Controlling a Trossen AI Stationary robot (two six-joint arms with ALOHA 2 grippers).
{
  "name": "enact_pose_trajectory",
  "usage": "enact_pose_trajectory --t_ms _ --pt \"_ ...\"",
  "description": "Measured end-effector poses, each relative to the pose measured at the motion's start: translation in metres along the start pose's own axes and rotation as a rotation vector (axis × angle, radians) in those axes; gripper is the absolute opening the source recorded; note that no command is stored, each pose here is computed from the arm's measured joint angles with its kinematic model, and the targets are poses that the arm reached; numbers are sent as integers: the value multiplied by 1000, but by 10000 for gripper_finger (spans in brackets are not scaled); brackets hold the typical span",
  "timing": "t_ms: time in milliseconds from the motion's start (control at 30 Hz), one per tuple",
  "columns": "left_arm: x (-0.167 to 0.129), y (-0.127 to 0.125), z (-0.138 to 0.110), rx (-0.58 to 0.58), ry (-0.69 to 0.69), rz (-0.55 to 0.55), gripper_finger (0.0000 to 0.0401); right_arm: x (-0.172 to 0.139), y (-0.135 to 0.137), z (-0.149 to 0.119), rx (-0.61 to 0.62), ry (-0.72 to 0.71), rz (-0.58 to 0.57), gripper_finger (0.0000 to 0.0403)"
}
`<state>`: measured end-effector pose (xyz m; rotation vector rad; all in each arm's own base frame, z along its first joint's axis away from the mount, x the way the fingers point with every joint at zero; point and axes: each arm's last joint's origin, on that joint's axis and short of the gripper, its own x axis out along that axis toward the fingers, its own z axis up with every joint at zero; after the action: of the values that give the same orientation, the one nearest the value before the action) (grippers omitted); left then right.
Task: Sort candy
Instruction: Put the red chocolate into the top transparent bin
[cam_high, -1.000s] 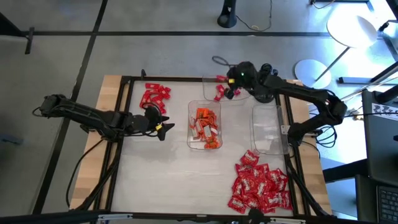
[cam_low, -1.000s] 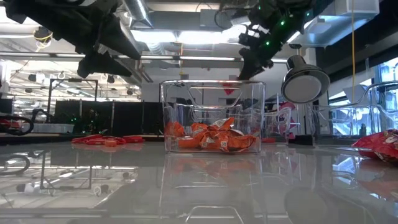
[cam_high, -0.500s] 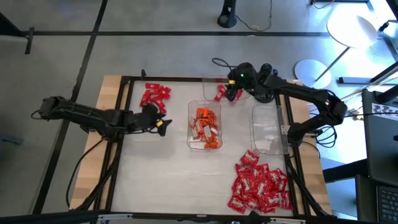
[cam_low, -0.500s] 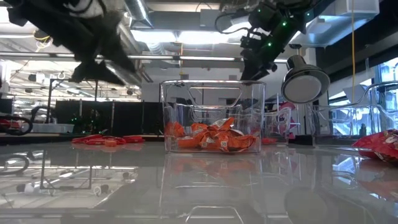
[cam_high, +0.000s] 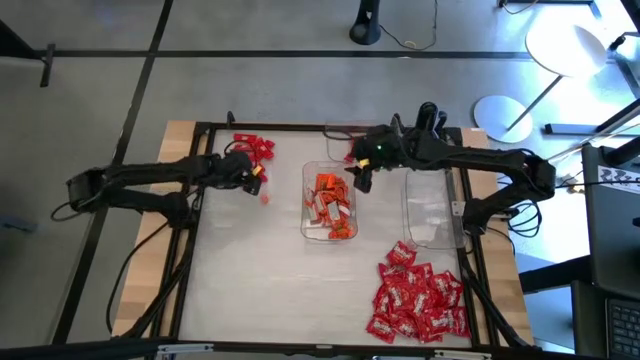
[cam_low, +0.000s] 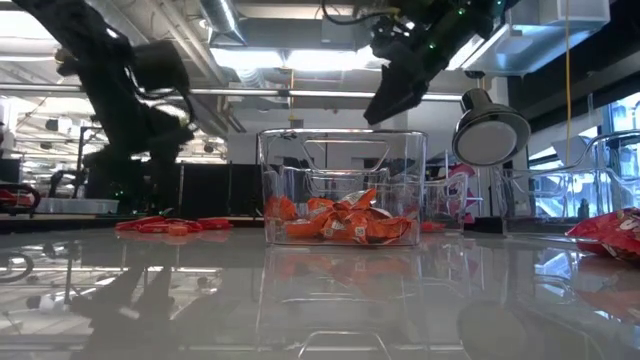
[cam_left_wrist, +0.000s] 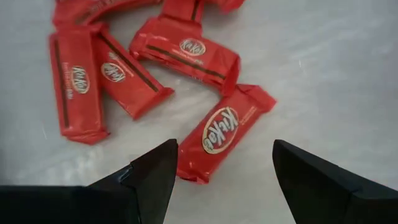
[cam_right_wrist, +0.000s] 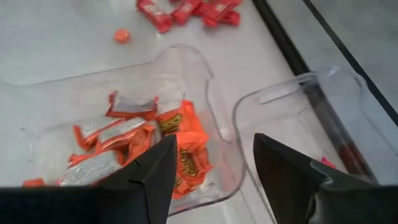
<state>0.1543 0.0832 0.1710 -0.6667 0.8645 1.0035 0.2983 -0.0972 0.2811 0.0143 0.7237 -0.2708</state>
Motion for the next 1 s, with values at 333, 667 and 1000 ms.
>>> enact_pose_trajectory --t_ms 333,667,1000 --pt "32 -1 19 224 59 17 253 16 9 -5 -38 51 26 212" --pt "57 -3 11 332 180 51 253 25 10 -11 -31 100 35 212" --pt "60 -4 11 325 202 13 242 25 10 -11 -31 100 38 211"
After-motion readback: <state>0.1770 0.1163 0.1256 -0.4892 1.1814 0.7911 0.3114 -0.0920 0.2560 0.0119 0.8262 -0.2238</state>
